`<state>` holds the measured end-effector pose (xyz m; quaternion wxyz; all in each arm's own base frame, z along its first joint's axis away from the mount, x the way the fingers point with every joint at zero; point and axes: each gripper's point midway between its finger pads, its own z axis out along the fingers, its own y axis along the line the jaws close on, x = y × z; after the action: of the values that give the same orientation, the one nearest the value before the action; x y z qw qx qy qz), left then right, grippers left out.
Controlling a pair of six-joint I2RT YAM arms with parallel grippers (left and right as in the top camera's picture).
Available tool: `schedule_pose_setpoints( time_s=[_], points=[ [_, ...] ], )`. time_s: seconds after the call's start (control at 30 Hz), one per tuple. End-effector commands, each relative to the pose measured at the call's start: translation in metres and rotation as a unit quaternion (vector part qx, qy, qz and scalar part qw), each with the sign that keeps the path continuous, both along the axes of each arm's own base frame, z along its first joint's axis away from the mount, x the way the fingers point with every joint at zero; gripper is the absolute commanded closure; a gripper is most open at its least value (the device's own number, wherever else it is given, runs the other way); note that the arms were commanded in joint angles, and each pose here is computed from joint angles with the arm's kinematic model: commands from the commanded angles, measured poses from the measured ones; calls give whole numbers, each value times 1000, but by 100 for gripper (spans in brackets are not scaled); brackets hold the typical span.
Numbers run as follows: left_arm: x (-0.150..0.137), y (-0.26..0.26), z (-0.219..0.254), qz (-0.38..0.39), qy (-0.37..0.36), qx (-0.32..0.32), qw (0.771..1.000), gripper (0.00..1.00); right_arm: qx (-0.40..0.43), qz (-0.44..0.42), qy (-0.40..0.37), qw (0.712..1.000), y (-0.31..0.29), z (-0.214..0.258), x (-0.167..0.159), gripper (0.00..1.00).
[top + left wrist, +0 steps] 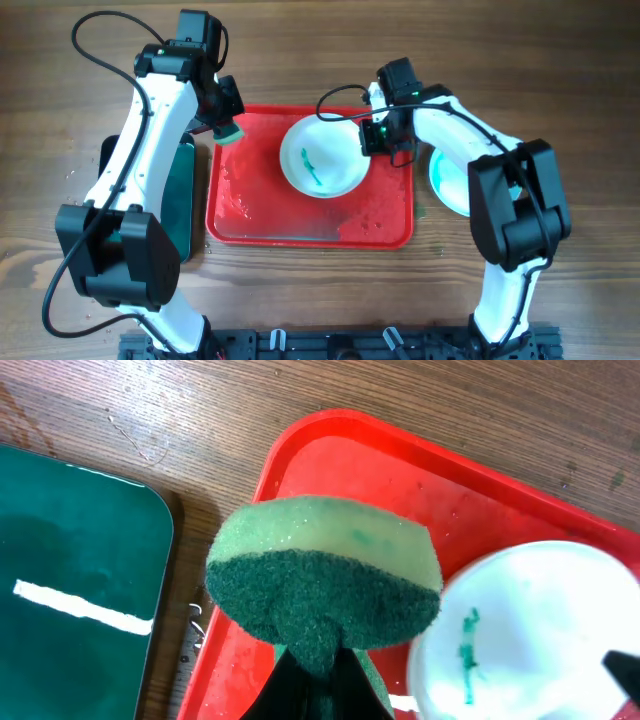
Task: Clean dirty plates on tray and stack at the side
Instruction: 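Scrub the third plate with the sponge in the left gripper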
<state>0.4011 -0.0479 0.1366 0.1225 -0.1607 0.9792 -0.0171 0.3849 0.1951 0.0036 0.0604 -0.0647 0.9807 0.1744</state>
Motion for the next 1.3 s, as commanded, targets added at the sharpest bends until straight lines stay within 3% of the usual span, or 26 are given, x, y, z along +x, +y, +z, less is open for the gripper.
schedule_pose_setpoints(
  time_s=[0.0, 0.17, 0.5, 0.77, 0.83, 0.9, 1.0, 1.1, 1.27],
  points=[
    [1, -4, -2, 3, 0, -5, 1000, 96, 9, -91, 90, 992, 33, -23, -34, 96],
    [-8, -18, -25, -15, 17, -2, 1000, 96, -1, -83, 91, 992, 53, -32, -53, 96],
    [-32, -62, -113, -72, 24, -21, 997, 96, 11, -79, 76, 994, 59, -31, -46, 95],
    [-63, -66, -162, -93, 44, -26, 994, 96, 11, -66, 70, 995, 59, -30, -45, 96],
    [-82, -97, -160, -194, 68, -104, 973, 96, 11, -66, 70, 995, 59, -30, -45, 96],
    [-102, -128, -148, -277, 80, -194, 938, 96, 11, -66, 69, 995, 59, -30, -45, 96],
    [-118, -149, -135, -313, 87, -268, 907, 96, 11, -66, 70, 995, 59, -30, -45, 96],
    [-104, -151, -135, -316, 59, -262, 910, 96, 11, -66, 70, 995, 59, -30, -45, 96],
    [-38, -116, -145, -191, -28, -146, 970, 91, 11, -66, 70, 995, 59, -30, -45, 96]
  ],
)
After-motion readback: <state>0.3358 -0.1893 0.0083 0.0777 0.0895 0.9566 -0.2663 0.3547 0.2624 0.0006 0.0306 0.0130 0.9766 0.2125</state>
